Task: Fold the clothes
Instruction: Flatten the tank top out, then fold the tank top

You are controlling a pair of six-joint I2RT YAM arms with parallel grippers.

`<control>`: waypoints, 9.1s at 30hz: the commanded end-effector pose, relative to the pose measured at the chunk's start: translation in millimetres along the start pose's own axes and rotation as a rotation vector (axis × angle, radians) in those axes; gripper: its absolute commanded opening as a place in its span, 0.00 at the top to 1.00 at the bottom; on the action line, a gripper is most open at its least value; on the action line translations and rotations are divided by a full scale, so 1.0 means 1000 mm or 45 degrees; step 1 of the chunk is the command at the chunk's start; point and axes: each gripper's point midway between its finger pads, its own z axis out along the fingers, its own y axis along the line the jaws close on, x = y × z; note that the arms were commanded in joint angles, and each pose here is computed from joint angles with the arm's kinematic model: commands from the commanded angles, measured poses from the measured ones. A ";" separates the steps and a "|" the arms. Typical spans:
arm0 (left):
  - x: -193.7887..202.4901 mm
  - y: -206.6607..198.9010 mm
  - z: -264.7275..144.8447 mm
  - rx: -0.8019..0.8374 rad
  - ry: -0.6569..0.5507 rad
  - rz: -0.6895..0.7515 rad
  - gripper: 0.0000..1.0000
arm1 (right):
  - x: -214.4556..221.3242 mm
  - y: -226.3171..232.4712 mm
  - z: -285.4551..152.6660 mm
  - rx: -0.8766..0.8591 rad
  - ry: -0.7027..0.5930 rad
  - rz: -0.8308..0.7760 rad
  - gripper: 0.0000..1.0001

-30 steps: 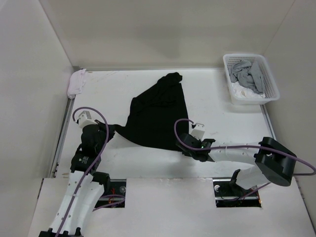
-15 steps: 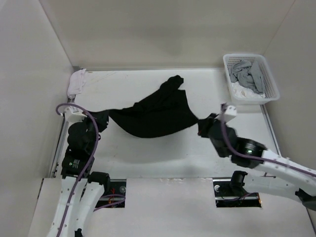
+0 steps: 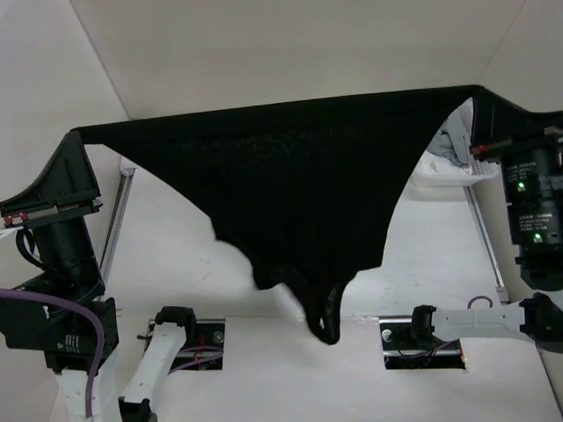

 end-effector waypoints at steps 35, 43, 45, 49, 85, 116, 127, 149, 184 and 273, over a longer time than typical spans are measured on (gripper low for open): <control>0.136 0.125 0.159 -0.279 0.167 0.266 1.00 | 0.114 -0.034 0.226 0.005 0.137 -0.261 0.99; 0.183 0.174 0.079 -0.413 0.306 0.318 1.00 | 0.176 -0.088 0.137 0.105 0.281 -0.270 0.99; 0.194 0.191 0.035 -0.454 0.349 0.312 1.00 | 0.208 -0.100 0.098 0.103 0.340 -0.226 0.99; 0.210 0.229 -0.066 -0.558 0.478 0.337 1.00 | 0.282 -0.122 0.015 0.110 0.508 -0.100 1.00; 0.266 0.384 -0.007 -1.085 0.408 0.366 1.00 | 0.444 -0.165 0.178 0.213 0.727 0.005 1.00; 0.359 0.445 -0.190 -1.226 0.933 0.013 0.59 | 0.531 -0.227 0.069 0.385 1.016 0.071 0.90; 0.373 0.470 -0.204 -1.290 0.923 -0.087 0.68 | 0.561 -0.261 0.051 0.501 1.087 0.094 0.56; 0.349 0.490 -0.211 -1.342 0.803 -0.084 0.98 | 0.584 -0.263 0.000 0.581 1.220 0.226 0.46; 0.352 0.484 -0.209 -1.300 0.821 -0.073 0.98 | 0.609 -0.259 0.015 0.583 1.183 0.379 0.93; 0.334 0.388 -0.160 -0.951 0.852 -0.017 1.00 | 0.500 -0.279 0.031 0.561 0.996 0.257 0.99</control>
